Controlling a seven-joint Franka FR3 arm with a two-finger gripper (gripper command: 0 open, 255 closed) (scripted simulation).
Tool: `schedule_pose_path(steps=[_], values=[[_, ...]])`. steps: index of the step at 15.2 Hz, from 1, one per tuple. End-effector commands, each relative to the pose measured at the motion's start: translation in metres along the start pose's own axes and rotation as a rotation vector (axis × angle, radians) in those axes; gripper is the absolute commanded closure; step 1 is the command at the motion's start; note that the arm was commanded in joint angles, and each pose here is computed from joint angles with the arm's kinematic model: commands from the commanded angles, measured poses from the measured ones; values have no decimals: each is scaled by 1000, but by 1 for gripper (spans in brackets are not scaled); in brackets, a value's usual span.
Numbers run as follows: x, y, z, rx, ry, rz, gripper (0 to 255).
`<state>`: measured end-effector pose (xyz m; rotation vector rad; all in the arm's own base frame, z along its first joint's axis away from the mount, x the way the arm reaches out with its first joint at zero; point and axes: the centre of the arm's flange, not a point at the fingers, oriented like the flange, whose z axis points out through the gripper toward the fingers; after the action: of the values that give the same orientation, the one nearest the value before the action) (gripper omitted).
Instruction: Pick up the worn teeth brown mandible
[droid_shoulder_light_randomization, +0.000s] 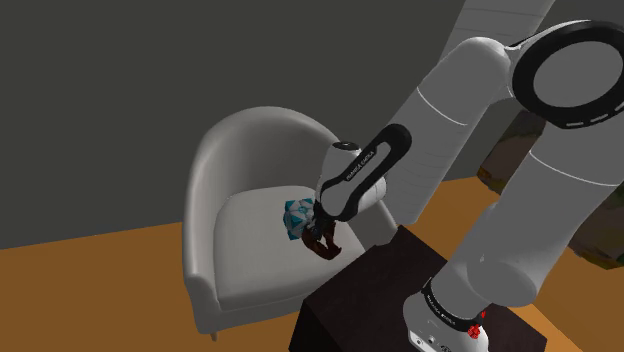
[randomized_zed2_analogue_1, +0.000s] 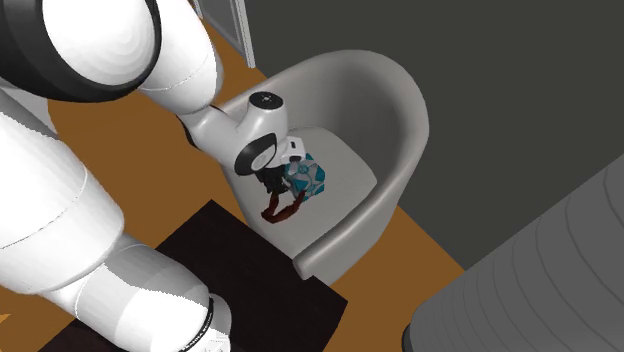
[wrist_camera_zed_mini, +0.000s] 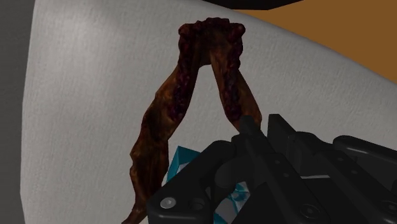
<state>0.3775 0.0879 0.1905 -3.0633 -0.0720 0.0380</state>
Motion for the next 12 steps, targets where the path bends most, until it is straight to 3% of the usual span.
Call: schedule_pose_path(steps=[1, 12], values=[[0, 0, -11, 0, 0, 0, 255], [-1, -5, -65, 0, 0, 0, 255]])
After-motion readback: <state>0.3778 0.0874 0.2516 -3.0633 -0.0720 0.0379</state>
